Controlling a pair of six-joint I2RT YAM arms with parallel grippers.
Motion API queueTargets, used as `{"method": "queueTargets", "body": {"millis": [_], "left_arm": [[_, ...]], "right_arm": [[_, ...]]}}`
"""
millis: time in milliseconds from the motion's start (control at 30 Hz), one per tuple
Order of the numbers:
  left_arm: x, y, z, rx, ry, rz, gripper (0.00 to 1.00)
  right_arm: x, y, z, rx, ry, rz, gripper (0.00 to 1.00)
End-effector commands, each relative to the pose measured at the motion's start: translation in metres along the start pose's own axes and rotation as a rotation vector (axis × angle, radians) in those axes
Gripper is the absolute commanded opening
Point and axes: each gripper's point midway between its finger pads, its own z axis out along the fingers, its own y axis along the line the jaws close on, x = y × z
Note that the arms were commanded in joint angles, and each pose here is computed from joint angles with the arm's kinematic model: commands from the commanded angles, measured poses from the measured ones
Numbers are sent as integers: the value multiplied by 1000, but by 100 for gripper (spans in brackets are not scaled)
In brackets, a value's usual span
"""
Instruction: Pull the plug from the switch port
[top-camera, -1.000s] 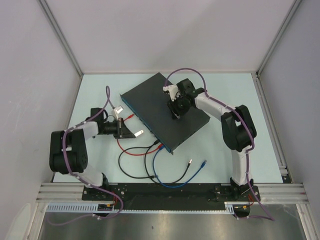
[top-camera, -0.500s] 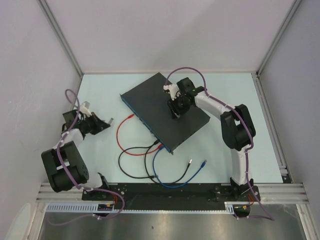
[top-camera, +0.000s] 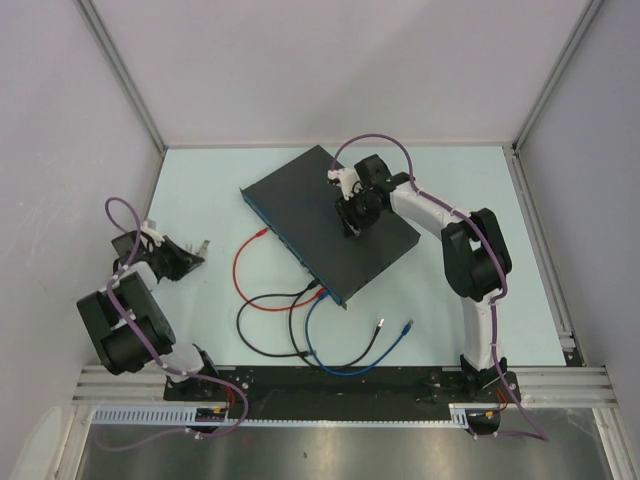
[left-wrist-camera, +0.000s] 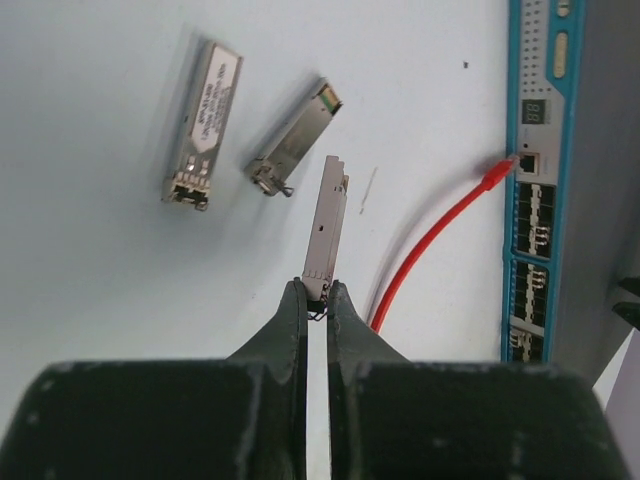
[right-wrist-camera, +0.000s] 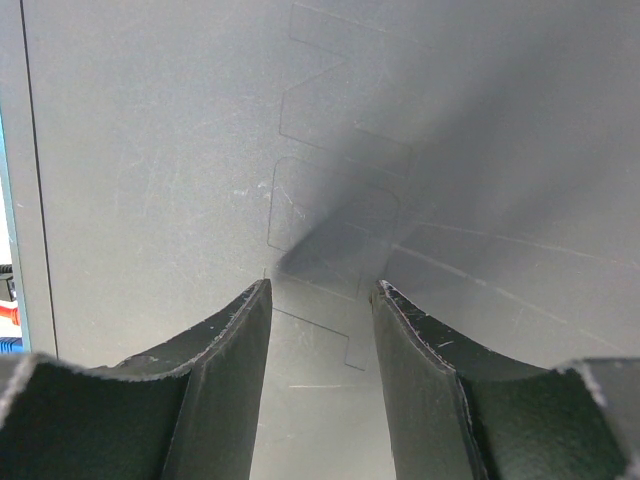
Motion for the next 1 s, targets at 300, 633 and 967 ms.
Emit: {"method": "queueTargets", "body": {"millis": [300,633,967], "left_arm": [[1,36,23,-142,11,-107,1],[-11,44,15,-152,-73,-192,37],[20,-8,-13,36,32,-134,71]], "right_arm": [[26,-21,5,76,84,13,51],[30,-13,8,73,92,-4,51],[30,-17,-2,73,80,23,51]]}}
